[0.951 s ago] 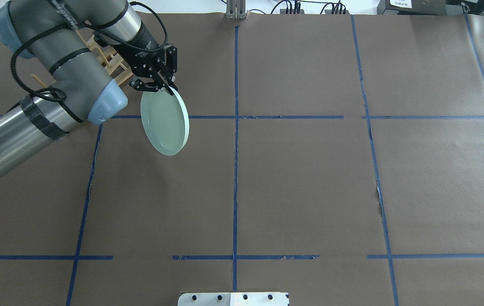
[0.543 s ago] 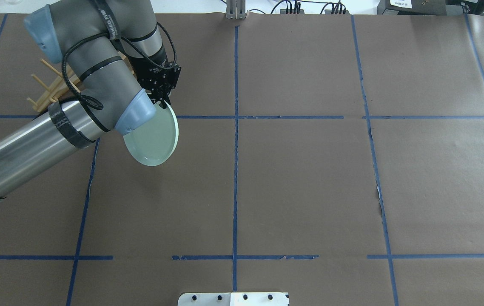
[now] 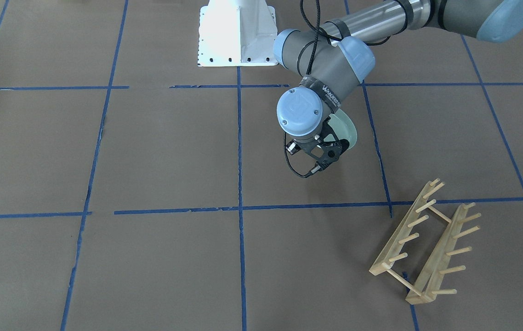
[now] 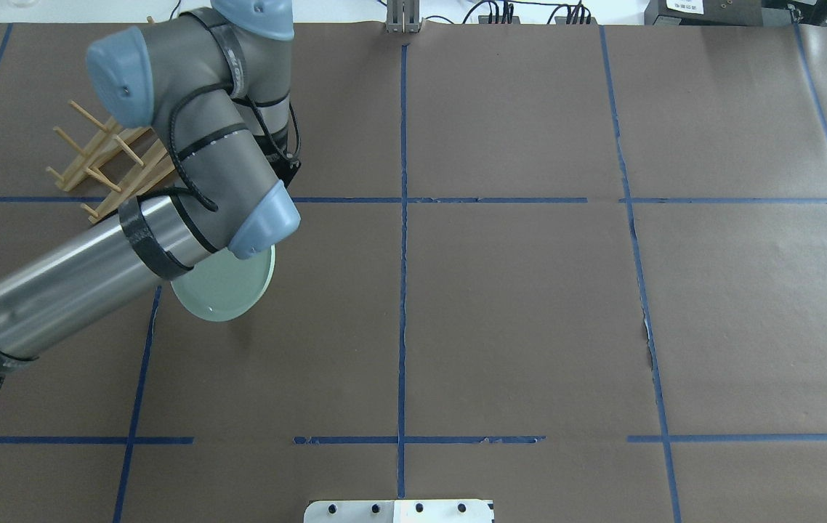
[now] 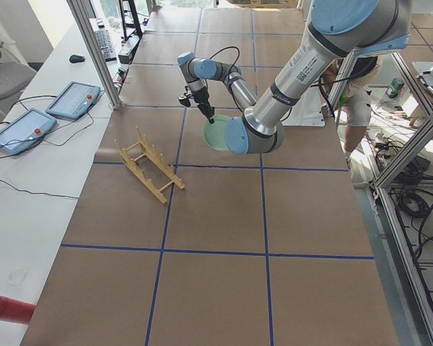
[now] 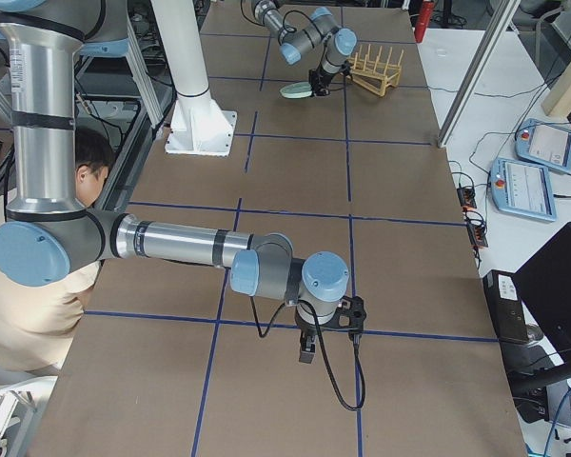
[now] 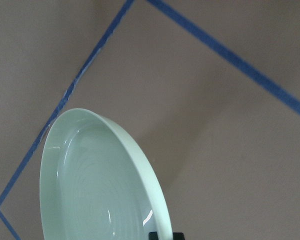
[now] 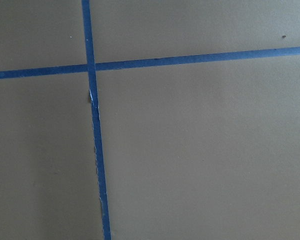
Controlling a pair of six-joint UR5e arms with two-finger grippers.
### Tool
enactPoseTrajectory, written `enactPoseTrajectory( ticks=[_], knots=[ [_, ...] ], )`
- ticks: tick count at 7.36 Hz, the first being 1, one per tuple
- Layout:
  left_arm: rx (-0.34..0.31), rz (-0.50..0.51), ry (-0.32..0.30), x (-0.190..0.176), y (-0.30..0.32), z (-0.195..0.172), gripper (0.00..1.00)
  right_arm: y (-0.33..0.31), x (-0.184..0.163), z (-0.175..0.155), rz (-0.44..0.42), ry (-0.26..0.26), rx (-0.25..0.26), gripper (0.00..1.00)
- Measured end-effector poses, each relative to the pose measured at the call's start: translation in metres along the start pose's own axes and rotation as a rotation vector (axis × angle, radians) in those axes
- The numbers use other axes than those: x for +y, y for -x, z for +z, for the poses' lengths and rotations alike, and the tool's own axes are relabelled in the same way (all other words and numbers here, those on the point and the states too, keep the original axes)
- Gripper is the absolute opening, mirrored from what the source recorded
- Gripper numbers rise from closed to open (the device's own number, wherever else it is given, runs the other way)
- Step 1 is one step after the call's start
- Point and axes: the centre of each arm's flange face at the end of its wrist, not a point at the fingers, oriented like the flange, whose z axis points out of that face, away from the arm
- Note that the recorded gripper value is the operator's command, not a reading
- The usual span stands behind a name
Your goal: Place plate on table
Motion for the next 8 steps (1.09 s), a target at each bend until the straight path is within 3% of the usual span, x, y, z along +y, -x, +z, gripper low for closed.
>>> enactPoseTrajectory(
  ticks=[2,4,6,8],
  knots=[
    [0.019,0.011,0.004,0.017,-0.005,0.012,1.0,0.0,0.0,0.0,0.0,0.0,0.0,1.0],
    [0.084,0.003,-0.006,0.016,0.0,-0.016,1.0,0.0,0.0,0.0,0.0,0.0,0.0,1.0],
    [0.268,0.079,-0.045,-0.003,0.031,-0.087,1.0,0.0,0.0,0.0,0.0,0.0,0.0,1.0],
    [0.412,0.254,-0.153,-0.065,0.093,-0.132,1.0,0.0,0.0,0.0,0.0,0.0,0.0,1.0]
  ],
)
